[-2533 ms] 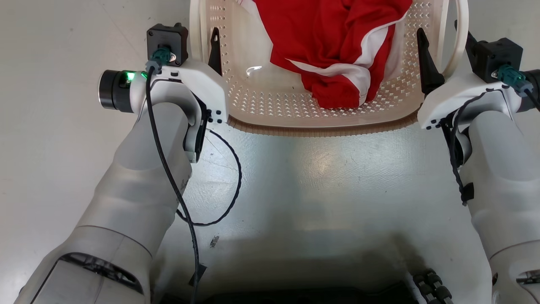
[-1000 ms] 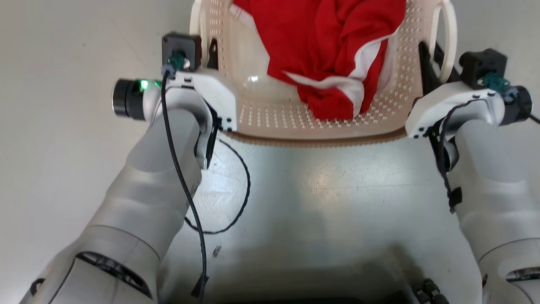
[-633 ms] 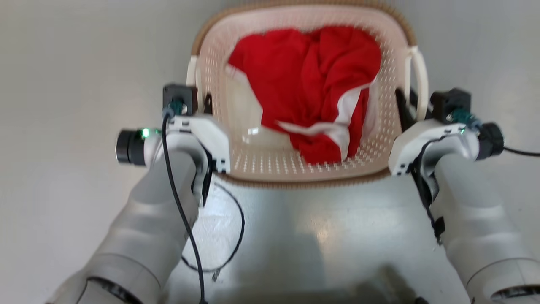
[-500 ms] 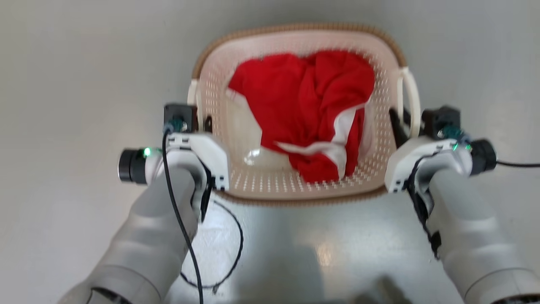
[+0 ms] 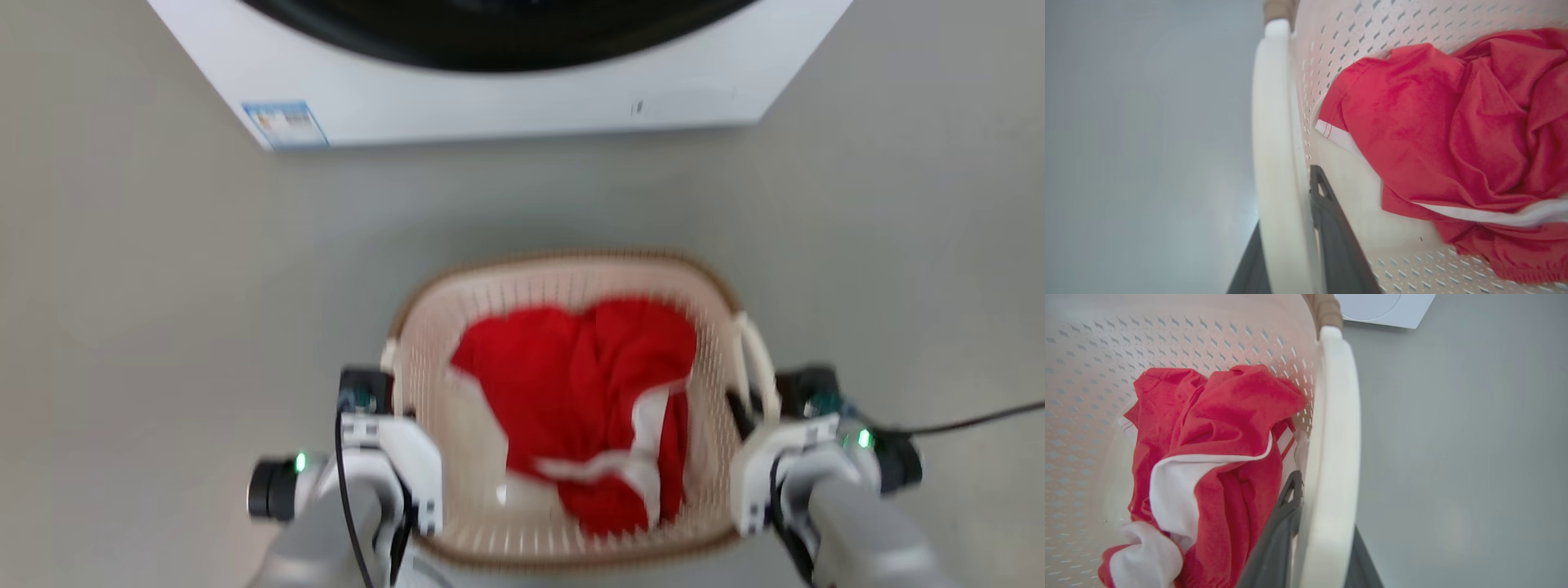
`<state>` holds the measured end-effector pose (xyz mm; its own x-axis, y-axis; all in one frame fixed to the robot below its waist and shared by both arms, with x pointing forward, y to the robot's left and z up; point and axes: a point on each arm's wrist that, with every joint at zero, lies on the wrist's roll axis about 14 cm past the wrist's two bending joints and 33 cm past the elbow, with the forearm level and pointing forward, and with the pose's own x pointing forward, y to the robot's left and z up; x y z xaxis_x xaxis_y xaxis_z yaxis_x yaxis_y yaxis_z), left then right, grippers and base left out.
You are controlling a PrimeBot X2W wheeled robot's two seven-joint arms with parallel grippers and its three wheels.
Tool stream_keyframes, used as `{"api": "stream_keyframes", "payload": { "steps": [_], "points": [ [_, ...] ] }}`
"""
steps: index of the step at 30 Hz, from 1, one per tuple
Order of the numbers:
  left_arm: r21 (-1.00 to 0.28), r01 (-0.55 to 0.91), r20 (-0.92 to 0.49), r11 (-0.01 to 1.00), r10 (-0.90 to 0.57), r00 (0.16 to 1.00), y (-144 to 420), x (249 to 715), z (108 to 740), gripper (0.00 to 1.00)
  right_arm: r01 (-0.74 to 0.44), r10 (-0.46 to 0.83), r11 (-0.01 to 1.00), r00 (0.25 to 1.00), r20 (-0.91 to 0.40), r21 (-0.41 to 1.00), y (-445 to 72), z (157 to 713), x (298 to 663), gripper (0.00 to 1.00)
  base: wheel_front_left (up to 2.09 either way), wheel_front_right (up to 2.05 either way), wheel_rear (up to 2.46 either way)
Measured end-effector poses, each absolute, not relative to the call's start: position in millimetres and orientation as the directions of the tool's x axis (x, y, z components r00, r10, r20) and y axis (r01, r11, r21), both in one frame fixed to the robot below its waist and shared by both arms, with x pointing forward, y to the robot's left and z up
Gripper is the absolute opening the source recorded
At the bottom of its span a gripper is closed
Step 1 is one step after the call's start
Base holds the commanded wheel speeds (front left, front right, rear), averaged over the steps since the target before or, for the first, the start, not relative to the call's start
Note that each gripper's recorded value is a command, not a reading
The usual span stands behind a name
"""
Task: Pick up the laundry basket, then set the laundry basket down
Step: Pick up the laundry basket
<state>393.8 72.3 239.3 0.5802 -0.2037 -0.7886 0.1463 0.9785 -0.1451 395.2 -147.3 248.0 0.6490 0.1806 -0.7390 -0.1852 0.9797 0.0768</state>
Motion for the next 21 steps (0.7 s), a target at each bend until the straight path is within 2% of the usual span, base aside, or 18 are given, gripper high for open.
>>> {"api": "stream_keyframes", "payload": {
  "steps": [8,15,21],
  "points": [
    [-0.123,0.181,-0.826,0.976,-0.202,0.527,77.6,340.9,257.1,0.00,-0.213,0.216,0.971,0.602,-0.769,0.107,-133.9,266.5,342.4,0.00,0.00,0.00,0.00],
    [-0.111,0.188,-0.811,0.976,-0.199,0.550,80.0,321.1,277.3,0.00,-0.232,0.238,0.966,0.621,-0.747,0.115,-126.5,288.0,325.2,0.00,0.00,0.00,0.00],
    [-0.108,0.190,-0.823,0.976,-0.195,0.533,82.6,296.4,280.8,0.00,-0.233,0.248,0.964,0.602,-0.759,0.130,-122.3,292.8,304.3,0.00,0.00,0.00,0.00]
  ]
}}
